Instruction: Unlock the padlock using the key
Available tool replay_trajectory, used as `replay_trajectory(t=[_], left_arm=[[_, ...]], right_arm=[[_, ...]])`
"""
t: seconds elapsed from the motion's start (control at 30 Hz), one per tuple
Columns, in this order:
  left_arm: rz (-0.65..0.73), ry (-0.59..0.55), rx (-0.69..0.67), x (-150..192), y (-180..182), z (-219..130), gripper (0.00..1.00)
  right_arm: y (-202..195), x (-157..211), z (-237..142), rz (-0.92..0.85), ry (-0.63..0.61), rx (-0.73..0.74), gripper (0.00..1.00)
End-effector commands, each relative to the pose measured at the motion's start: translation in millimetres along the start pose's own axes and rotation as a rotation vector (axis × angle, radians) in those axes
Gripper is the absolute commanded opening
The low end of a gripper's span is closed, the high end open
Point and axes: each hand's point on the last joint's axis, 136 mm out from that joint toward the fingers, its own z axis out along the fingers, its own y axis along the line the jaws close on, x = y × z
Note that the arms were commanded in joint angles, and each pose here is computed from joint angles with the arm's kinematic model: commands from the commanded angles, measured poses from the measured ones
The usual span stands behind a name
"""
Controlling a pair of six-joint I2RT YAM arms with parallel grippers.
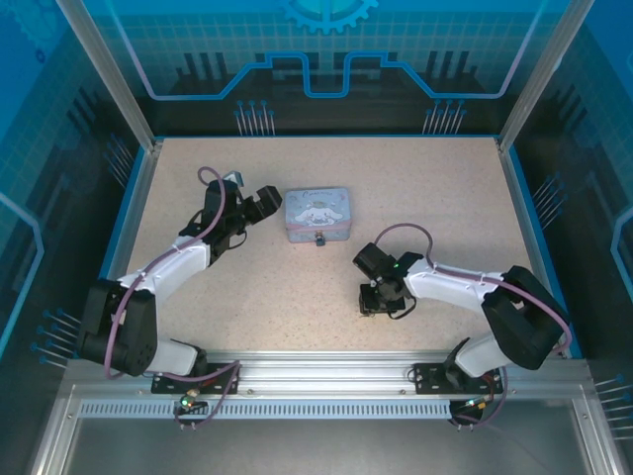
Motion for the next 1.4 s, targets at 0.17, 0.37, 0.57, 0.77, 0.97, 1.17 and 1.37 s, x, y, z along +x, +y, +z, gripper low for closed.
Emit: replay_trajectory(t=[0.17,0.37,0.57,0.77,0.97,1.17,1.37], left_arm=[[0.014,-0.016,-0.008,-5,2,-11,0.99],[0.028,-0.026,-0.01,-8,1,-17,0.99],[0.088,-0.044,0.042,-13,-13,-34,0.99],[0.195,-0.042,0.24,-14,-56,-61,0.99],[0.277,0.009,0.578,-9,-123,-103,0.97],[0.321,0.053,0.893,4,-179,-142,0.89],[0.348,0.102,1.094,19,-213,-157,0.73]], right_arm=[[14,4,6,-0.031,0.056,-0.032,0.26],[16,1,2,-0.048,0.026,-0.049,0.13],[19,-11,-10,-0.102,-0.074,-0.089,0.05],[40,-42,-50,-0.2,-0.278,-0.263,0.03],[77,-83,-152,-0.383,-0.662,-0.594,0.04],[97,-99,-241,-0.521,-0.911,-0.89,0.04],[129,-97,-289,-0.698,-0.936,-1.053,0.04]])
